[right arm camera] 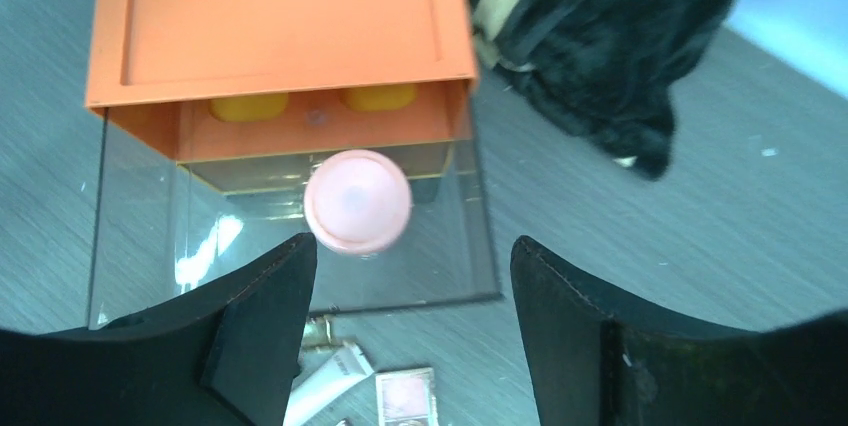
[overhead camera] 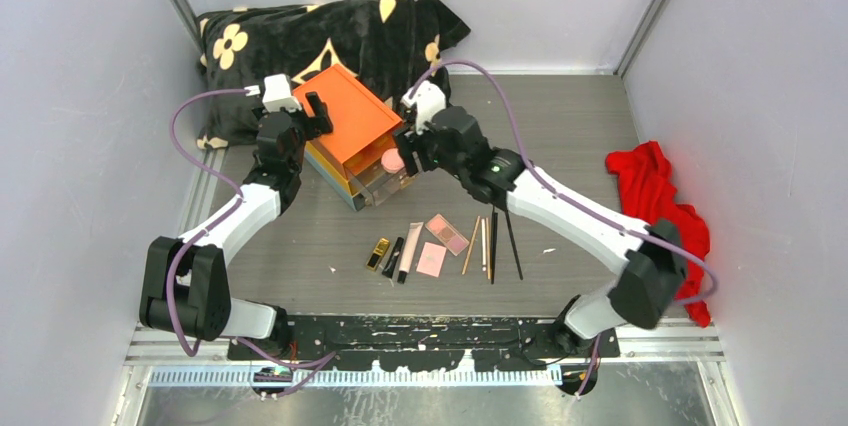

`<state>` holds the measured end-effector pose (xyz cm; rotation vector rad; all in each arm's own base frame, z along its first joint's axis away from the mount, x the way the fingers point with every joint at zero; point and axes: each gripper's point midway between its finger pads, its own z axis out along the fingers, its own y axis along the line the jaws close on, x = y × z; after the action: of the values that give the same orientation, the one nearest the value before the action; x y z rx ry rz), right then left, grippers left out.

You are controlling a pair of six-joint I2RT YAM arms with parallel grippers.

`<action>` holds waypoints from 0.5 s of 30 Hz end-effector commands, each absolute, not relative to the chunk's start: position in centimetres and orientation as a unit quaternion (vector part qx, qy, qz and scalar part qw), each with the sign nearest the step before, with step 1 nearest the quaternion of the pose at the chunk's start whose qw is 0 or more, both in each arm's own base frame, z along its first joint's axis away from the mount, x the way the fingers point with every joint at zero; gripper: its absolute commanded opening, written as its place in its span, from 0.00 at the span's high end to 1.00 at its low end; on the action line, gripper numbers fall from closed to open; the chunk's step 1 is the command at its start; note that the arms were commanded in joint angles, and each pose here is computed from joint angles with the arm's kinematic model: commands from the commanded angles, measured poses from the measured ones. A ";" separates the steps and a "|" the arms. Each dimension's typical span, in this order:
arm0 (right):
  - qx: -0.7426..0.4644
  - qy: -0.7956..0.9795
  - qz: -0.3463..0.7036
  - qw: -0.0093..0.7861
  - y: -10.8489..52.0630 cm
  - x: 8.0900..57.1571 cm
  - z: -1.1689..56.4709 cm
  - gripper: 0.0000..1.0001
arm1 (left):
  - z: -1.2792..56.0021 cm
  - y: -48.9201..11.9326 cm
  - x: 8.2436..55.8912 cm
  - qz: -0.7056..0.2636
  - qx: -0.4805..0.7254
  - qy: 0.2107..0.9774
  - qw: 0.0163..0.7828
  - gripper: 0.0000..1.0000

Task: Organize the makeup
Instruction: Place the makeup in the drawer.

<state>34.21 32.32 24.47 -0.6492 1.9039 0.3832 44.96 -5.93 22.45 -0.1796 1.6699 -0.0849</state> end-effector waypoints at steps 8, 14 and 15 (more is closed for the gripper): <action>-0.234 0.756 0.108 0.602 24.7 31.0 29.5 0.21 | 10.6 -8.0 40.7 -0.038 0.007 0.863 0.504 0.15; -0.242 0.823 0.120 0.499 23.2 27.3 20.2 0.22 | 10.5 -8.0 40.7 -0.037 0.008 0.864 0.502 0.15; -0.239 0.832 0.128 0.483 23.2 26.7 18.8 0.23 | 10.5 -8.0 40.7 -0.037 0.008 0.864 0.501 0.15</action>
<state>29.33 23.96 24.21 -0.5774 1.8684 0.2662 44.97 -5.89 22.41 -0.1798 1.6710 -0.0837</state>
